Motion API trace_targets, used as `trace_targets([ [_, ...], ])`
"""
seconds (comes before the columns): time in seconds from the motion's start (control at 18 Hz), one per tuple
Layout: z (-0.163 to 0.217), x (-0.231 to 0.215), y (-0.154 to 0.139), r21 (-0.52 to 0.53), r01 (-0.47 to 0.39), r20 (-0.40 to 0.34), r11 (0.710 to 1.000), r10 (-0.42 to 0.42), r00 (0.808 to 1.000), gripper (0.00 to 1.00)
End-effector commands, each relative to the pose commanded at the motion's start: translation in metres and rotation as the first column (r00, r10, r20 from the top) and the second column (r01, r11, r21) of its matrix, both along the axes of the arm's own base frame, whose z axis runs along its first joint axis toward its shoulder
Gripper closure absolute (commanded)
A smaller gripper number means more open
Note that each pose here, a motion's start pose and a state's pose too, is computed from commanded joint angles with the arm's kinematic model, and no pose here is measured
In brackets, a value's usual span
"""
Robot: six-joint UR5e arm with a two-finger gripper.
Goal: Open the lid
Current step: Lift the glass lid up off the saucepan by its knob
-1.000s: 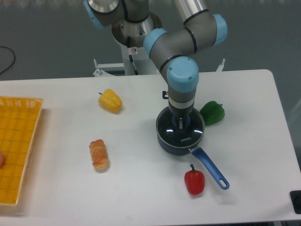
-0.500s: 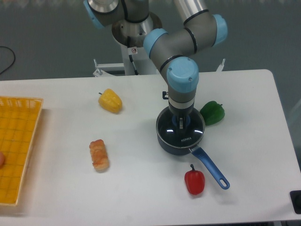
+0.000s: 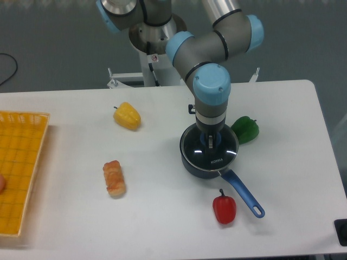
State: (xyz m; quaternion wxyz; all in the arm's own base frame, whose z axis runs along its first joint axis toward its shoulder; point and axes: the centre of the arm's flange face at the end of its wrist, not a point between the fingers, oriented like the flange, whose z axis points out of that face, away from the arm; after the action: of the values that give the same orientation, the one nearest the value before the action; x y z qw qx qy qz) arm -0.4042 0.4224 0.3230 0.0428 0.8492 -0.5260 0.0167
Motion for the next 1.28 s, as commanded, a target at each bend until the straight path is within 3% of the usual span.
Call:
trace_targets([
  [0.44, 0.036, 0.011, 0.011, -0.004, -0.122, 0.011, 0.992, 0.122, 0.992, 0.49],
  [0.56, 0.039, 0.017, 0.017, -0.001, -0.143, 0.009, 0.99, 0.143, 0.99, 0.53],
  [1.28, 0.047, 0.039, 0.053, 0.034, -0.272, -0.015, 0.962, 0.272, 0.962, 0.53],
])
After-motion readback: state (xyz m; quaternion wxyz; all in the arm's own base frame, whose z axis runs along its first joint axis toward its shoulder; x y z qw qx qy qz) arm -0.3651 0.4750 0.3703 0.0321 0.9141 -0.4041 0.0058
